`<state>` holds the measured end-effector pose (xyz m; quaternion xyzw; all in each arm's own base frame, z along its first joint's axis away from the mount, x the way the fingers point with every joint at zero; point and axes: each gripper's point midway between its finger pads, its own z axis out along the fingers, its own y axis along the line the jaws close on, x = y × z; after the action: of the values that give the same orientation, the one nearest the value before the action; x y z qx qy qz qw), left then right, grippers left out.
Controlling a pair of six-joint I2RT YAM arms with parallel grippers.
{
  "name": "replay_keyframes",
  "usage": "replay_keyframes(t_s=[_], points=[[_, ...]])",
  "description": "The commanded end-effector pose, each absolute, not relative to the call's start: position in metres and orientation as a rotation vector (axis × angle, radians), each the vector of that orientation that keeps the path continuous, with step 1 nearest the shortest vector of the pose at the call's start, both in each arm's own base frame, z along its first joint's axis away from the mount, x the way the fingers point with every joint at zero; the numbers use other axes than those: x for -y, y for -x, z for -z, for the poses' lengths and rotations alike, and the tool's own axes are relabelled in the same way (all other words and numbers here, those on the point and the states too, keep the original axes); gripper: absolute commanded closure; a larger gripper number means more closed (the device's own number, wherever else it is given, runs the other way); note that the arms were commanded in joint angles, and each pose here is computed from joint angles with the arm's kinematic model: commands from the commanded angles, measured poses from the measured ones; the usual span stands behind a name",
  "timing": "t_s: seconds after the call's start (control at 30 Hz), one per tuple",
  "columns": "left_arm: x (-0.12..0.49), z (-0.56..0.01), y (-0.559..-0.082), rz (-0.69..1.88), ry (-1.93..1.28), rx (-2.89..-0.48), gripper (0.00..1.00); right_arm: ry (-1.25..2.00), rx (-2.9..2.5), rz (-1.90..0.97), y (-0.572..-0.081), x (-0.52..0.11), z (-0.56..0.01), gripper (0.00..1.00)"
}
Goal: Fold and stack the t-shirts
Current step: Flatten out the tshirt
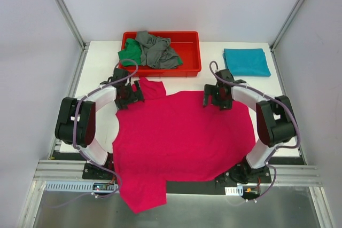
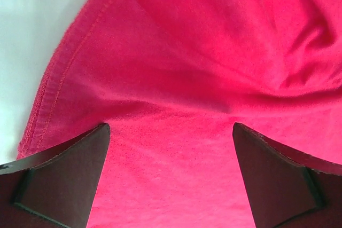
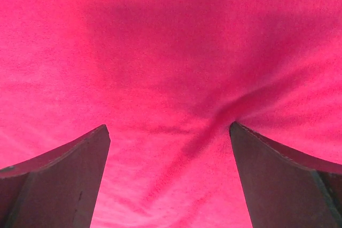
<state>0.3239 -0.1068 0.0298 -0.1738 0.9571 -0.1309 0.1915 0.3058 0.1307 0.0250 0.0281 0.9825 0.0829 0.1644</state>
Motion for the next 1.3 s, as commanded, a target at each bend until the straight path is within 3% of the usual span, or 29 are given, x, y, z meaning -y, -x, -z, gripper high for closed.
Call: replay_keyframes(t_s=[0.0, 0.3, 0.5, 0.8, 1.0, 1.27], points=[[0.072, -0.016, -0.325, 0.254, 0.621, -2.720, 0.01, -0.040, -2.748, -0.455, -0.340, -0.168, -0.034, 0.04], [0.021, -0.021, -0.336, 0.108, 0.805, -2.642, 0.01, -0.046, -2.727, -0.463, -0.371, -0.178, -0.038, 0.04], [0.018, -0.033, -0.352, 0.114, 0.785, -2.608, 0.01, -0.021, -2.686, -0.459, -0.374, -0.177, -0.055, 0.04], [0.026, -0.052, -0.366, 0.184, 0.769, -2.580, 0.01, -0.037, -2.658, -0.268, -0.327, -0.132, -0.083, 0.04], [0.045, -0.079, -0.331, 0.317, 0.753, -2.522, 0.01, -0.109, -2.691, -0.178, -0.267, -0.099, -0.066, 0.04], [0.085, -0.036, -0.267, 0.419, 0.722, -2.659, 0.01, -0.150, -2.729, -0.150, -0.250, -0.087, -0.040, 0.04]])
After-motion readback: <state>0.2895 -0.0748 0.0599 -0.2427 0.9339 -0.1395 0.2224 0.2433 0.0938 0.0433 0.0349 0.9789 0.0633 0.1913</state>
